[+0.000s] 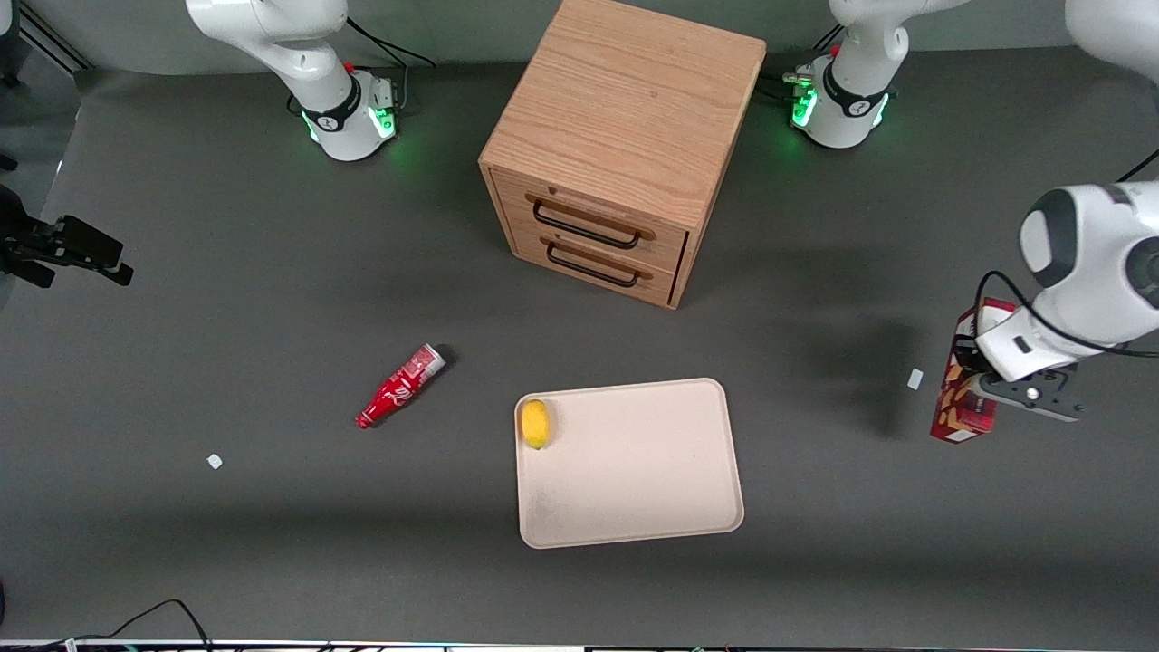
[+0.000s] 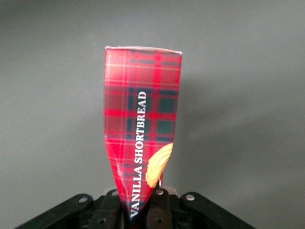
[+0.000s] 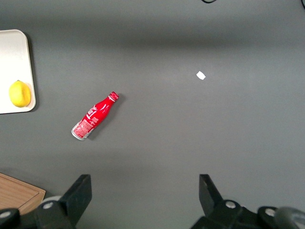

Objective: Place red cookie box on tray
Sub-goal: 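Close the left gripper on the red box and lift it, then carry the held red box over the white tray's corner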

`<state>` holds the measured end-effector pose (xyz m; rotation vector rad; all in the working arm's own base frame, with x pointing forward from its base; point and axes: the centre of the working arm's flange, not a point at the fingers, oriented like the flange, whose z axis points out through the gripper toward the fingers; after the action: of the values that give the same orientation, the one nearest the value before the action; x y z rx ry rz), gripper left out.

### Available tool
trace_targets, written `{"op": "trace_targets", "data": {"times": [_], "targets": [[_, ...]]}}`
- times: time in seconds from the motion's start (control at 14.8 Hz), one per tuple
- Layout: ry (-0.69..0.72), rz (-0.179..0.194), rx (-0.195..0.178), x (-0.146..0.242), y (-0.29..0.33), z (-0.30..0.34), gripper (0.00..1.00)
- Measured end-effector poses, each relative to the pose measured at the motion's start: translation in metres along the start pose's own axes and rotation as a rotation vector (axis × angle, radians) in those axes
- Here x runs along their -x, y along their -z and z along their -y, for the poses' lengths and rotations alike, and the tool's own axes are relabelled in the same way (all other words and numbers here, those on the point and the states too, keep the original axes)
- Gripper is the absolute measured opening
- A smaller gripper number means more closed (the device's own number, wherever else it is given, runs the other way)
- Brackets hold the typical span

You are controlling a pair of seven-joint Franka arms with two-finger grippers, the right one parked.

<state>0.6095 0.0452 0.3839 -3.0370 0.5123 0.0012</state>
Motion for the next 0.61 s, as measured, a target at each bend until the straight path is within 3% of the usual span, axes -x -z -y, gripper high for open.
{"op": "trace_targets", "data": {"times": [0.41,0.61], "targets": [[0.100,0.015,0.045,-0.035,0.122,-0.047,0.16],[0.176,0.001,0.069,-0.062,0.141,-0.093,0.16]]}}
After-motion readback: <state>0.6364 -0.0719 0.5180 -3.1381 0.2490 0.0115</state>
